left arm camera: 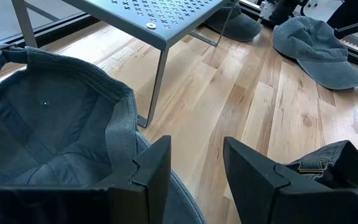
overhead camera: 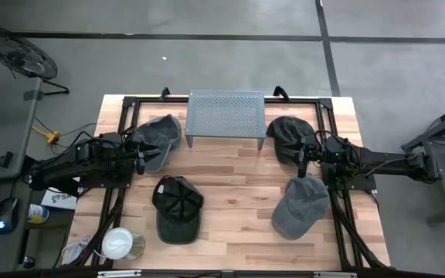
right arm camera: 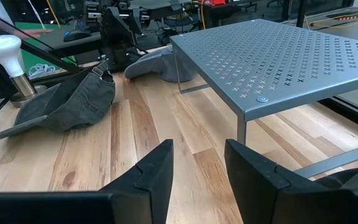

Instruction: Pick & Place hat

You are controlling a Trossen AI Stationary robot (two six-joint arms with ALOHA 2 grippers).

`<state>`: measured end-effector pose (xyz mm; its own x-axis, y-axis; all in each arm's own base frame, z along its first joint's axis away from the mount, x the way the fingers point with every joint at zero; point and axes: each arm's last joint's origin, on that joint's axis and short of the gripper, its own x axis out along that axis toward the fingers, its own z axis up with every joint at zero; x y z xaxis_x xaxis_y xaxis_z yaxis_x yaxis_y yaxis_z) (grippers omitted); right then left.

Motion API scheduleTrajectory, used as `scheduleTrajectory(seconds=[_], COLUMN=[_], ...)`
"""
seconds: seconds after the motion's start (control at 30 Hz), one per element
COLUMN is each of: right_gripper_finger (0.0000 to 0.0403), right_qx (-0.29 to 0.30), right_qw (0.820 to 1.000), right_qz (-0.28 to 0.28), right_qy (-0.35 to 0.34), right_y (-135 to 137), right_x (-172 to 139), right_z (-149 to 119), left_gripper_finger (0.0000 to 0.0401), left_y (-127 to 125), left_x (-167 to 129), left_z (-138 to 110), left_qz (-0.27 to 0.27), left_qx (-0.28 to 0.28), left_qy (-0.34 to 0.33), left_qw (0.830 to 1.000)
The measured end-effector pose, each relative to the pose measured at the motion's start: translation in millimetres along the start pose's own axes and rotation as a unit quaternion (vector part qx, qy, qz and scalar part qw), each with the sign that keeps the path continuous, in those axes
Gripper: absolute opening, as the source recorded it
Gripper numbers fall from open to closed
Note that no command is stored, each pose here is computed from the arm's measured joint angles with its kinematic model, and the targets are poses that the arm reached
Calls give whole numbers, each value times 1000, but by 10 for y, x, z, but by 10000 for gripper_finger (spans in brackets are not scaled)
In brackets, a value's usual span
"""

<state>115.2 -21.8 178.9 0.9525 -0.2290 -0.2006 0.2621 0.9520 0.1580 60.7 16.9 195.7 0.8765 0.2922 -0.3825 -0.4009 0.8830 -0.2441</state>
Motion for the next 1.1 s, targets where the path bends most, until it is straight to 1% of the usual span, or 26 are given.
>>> scheduleTrajectory(seconds=[1.1], right_gripper_finger=[138], right_qx=[0], right_qw=[1000], right_qz=[0], right_qy=[0], right_y=[0], right_x=[0], right_z=[0], left_gripper_finger=[145], left_y=[0], left_x=[0], left_z=[0], left_qz=[0], left_qx=[0], left_qy=[0], left_qw=[1000])
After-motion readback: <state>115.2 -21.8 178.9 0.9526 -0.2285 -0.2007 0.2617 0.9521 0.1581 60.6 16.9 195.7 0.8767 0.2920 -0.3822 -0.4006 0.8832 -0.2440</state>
